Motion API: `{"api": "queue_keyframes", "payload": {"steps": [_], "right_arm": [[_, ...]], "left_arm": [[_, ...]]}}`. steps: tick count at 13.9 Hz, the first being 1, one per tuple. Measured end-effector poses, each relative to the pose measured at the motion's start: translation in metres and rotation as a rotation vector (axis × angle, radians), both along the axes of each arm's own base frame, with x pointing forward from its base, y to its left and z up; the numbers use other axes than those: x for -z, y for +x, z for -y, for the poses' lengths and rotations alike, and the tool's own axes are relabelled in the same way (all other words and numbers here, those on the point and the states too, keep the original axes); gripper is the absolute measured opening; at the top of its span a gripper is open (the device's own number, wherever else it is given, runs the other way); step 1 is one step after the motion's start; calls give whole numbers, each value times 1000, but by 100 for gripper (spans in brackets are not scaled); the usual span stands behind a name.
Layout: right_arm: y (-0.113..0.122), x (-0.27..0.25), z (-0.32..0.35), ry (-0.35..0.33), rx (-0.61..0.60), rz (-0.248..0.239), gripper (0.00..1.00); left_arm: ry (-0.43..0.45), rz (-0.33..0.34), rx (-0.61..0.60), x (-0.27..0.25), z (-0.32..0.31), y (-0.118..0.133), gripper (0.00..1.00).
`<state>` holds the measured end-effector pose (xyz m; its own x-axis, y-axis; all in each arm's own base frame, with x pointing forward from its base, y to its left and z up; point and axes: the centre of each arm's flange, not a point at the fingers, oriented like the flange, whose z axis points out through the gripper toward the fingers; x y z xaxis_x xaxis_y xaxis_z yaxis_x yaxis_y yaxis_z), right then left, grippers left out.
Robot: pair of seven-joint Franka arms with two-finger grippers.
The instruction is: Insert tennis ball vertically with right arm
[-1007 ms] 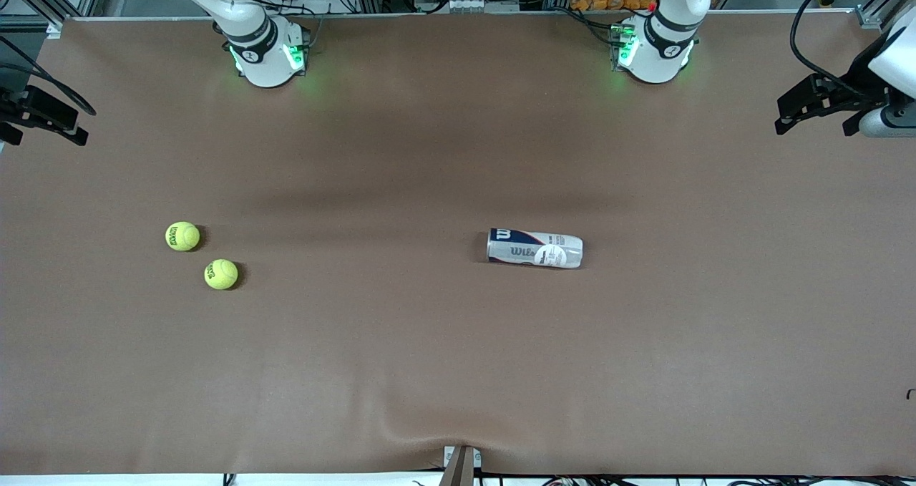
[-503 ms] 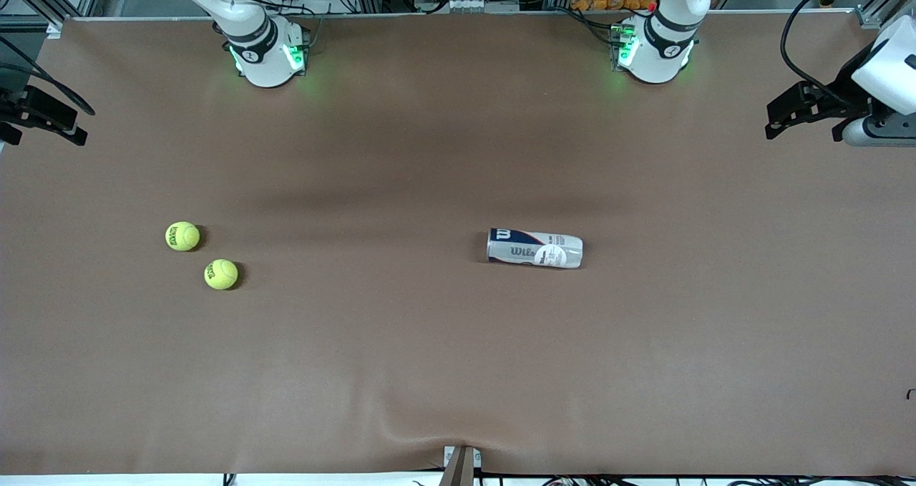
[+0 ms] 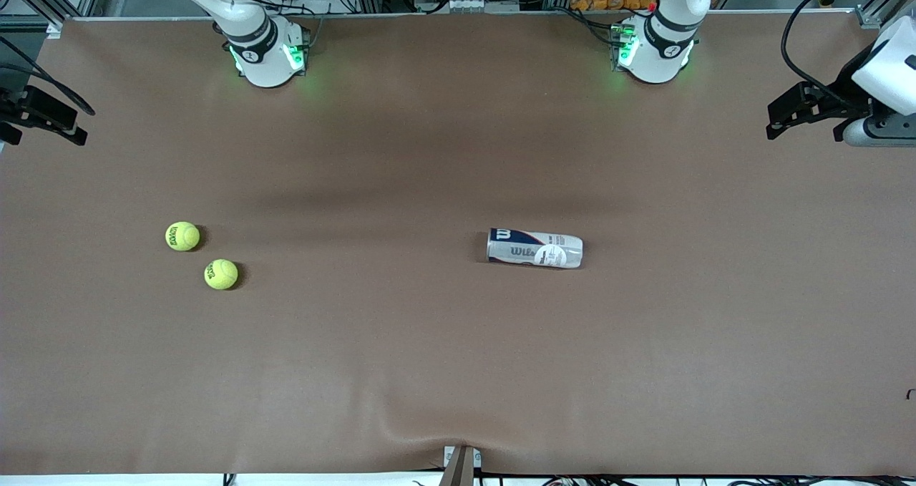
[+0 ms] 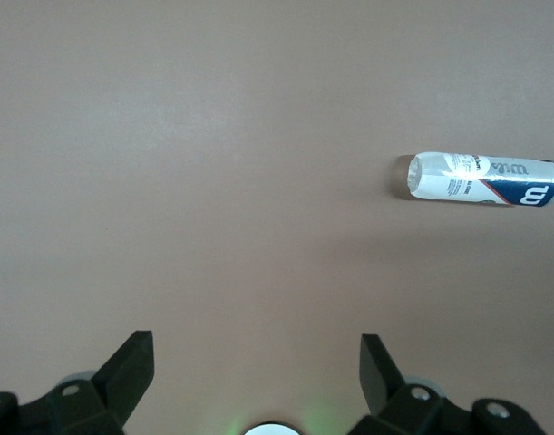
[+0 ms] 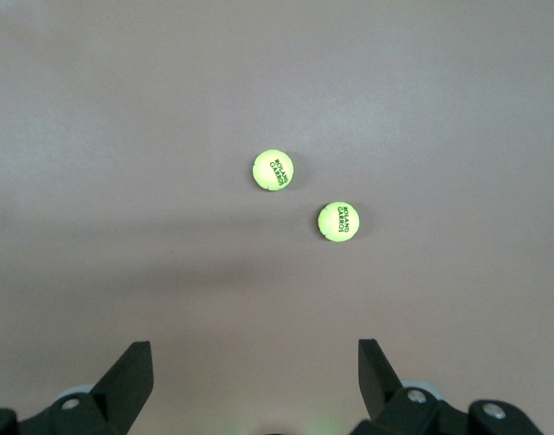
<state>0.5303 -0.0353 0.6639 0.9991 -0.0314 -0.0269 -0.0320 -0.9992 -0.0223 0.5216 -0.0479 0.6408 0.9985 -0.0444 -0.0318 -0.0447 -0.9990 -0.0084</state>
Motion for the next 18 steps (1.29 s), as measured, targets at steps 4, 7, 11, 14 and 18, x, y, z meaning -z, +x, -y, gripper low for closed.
{"api": "queue_keyframes", "payload": {"steps": [4, 7, 11, 14, 18], "right_arm": [[0, 0, 0, 0, 0, 0, 100], [0, 0, 0, 0, 0, 0, 100], [0, 0, 0, 0, 0, 0, 100], [0, 0, 0, 0, 0, 0, 100], [0, 0, 0, 0, 0, 0, 100]], "left_arm": [[0, 0, 0, 0, 0, 0, 100], [1, 0, 1, 0, 1, 0, 100], [21, 2, 11, 1, 4, 0, 100], [22, 3, 12, 1, 4, 0, 100], [22, 3, 12, 2, 4, 1, 100]]}}
